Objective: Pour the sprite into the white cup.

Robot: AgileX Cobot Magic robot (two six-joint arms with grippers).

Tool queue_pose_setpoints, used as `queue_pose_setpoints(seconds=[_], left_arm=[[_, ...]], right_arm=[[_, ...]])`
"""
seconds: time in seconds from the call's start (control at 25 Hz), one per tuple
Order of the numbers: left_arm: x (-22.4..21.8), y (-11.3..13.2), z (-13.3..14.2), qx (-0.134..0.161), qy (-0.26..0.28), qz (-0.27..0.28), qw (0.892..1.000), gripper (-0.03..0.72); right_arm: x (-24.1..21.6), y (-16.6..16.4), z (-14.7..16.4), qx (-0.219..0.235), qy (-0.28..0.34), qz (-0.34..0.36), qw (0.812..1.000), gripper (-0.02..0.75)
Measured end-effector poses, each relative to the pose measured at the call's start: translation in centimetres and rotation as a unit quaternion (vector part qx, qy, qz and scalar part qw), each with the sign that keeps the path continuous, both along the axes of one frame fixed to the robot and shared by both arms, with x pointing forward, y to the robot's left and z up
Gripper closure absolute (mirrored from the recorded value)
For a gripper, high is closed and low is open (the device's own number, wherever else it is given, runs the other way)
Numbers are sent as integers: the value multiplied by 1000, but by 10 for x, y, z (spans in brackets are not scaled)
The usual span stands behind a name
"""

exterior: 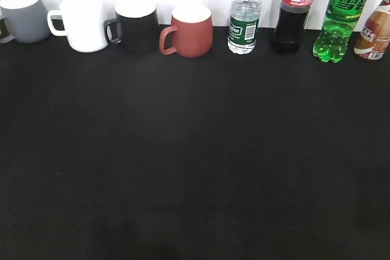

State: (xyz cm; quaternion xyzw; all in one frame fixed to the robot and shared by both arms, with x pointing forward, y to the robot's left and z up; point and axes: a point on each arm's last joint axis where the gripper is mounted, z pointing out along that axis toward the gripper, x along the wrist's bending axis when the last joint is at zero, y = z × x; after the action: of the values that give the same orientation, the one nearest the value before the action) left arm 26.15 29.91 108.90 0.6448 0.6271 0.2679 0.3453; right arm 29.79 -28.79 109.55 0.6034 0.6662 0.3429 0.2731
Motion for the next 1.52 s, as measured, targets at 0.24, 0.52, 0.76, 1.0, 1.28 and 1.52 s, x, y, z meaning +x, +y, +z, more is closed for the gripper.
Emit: queue_pose_setpoints(seconds=[0.24, 0.52, 0.76, 1.0, 1.28, 1.52], left_arm=[[-15, 2, -23, 21, -52, -22, 998, 197], [-12, 1, -26, 20, -59, -24, 998, 197], [-18, 2, -26, 18, -79, -13, 997, 197], [-33, 4, -26, 18, -122, 25, 992, 197], [-33, 4, -26, 18, -122, 25, 992, 197], [-33, 4, -26, 19, -122, 25, 992, 197]], right_arm=[[-44, -4, -42, 2, -45, 1, 999, 146], [-44, -4, -42, 2, -45, 0, 999, 148], [-48, -4, -42, 3, -58, -23, 998, 150], [-64, -4, -42, 1, -110, -80, 991, 150], [-63, -4, -42, 1, -108, -80, 991, 152], [-63, -4, -42, 1, -108, -80, 991, 151]])
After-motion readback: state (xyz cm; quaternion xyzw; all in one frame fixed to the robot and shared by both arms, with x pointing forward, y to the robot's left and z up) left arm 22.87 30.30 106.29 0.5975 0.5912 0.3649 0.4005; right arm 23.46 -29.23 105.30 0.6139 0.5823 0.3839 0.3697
